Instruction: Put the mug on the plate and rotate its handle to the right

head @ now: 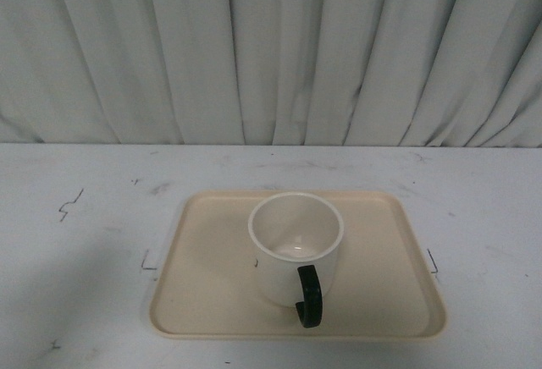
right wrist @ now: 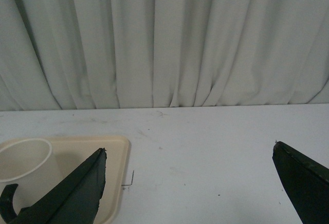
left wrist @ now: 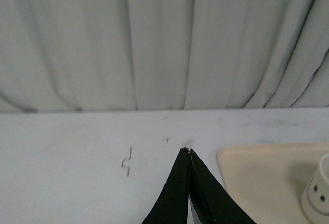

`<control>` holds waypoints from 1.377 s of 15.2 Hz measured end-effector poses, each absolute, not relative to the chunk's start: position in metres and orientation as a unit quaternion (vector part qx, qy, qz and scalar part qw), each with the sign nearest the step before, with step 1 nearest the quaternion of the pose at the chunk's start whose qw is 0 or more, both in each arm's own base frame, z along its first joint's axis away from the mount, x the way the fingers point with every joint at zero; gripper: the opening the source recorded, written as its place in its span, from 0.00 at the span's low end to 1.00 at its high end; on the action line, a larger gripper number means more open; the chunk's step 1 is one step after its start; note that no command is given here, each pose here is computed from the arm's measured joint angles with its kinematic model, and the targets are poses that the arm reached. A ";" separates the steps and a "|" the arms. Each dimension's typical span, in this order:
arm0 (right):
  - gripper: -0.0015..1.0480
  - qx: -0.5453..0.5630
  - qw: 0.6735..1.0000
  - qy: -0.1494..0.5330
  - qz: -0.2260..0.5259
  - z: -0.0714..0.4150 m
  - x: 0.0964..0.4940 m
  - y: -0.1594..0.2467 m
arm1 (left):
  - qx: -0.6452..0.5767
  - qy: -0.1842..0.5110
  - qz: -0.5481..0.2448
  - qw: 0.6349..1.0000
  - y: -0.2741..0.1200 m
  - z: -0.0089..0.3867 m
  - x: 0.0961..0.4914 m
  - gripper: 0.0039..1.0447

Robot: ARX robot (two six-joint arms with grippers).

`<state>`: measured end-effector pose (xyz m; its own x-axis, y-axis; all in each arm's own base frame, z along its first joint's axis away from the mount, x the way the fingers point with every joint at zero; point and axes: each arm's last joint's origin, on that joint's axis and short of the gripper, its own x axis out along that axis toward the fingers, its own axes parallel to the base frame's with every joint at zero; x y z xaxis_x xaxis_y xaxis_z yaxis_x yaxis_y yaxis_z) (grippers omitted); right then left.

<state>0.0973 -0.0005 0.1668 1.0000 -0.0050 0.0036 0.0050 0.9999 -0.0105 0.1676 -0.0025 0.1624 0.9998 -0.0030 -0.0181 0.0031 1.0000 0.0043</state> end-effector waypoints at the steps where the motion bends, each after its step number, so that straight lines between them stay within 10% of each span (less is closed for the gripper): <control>1: 0.94 -0.005 1.000 -0.002 -0.002 0.167 0.097 -0.001 | 0.002 0.017 0.001 1.000 -0.001 0.159 0.165 0.01; 21: 0.94 -0.005 1.000 -0.002 -0.003 0.167 0.097 -0.001 | 0.002 -0.005 0.002 1.000 0.000 0.169 0.114 0.01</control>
<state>0.0973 -0.0005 0.1667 1.0000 -0.0053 0.0032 0.0054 0.9999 -0.0101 0.1137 0.0003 0.1694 0.9999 0.0046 0.0093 -0.0046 1.0000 0.0032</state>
